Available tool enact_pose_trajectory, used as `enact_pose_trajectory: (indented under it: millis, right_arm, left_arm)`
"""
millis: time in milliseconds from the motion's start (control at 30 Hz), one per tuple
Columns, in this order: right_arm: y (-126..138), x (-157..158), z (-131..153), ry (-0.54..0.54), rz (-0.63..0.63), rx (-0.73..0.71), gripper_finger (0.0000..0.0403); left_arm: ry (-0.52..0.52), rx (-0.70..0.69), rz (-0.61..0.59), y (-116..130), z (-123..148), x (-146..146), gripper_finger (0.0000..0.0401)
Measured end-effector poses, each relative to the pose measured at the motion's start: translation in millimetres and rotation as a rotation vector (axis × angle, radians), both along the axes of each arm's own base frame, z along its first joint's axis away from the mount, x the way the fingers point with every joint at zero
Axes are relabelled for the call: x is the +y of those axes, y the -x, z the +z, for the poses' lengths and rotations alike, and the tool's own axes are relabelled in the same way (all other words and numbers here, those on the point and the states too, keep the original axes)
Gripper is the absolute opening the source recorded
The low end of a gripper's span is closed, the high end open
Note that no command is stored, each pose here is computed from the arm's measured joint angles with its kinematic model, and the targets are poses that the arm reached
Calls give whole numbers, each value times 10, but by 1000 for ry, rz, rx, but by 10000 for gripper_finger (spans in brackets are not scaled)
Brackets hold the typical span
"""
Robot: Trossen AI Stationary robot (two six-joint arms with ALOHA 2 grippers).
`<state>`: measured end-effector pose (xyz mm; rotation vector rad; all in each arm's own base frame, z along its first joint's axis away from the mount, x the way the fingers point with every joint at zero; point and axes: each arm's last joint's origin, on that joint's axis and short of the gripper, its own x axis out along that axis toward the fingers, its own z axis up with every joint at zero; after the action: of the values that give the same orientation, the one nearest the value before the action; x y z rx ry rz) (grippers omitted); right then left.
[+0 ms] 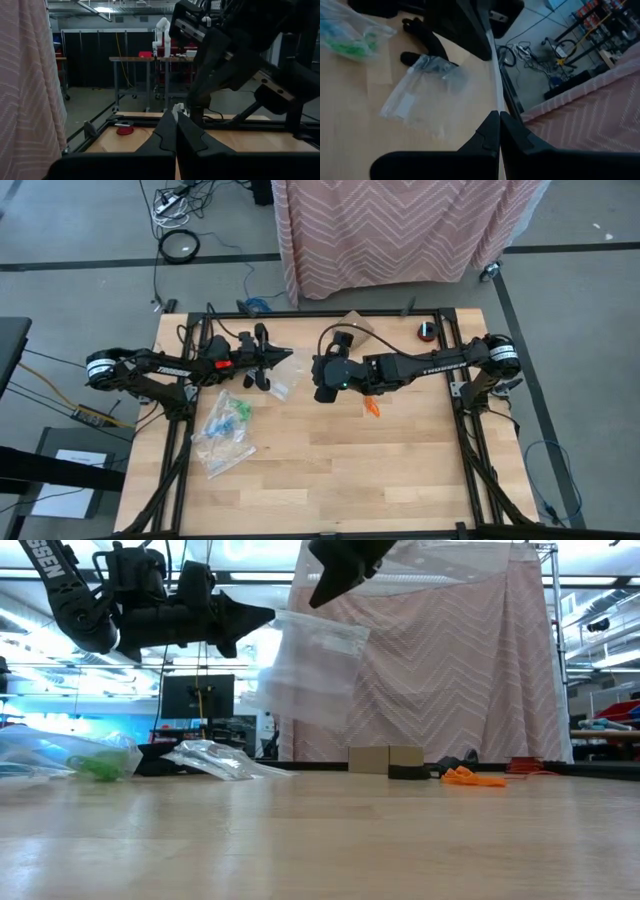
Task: Sort rubber bands
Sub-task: Open the transparent zip bag
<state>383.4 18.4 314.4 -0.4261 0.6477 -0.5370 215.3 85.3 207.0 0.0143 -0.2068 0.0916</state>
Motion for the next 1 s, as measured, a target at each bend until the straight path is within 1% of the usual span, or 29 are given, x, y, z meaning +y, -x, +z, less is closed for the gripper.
enact_pose_trajectory:
  millis: [200,367,600,800,1000]
  right_arm:
    - [9,-106,-28,-22,-6,30,0]
    - [-1,-151,-17,-17,-12,20,0]
    - [-25,-149,15,15,14,7,0]
    - [-32,-182,3,-39,51,4,0]
    - [-28,-219,-4,-45,39,8,0]
  left_arm:
    - [-1,0,0,0,-1,-1,1]
    - [0,1,-1,0,-1,-1,1]
    - [-5,1,1,1,-1,0,1]
    - [-5,1,1,1,-1,0,1]
    - [-6,0,1,1,-1,0,1]
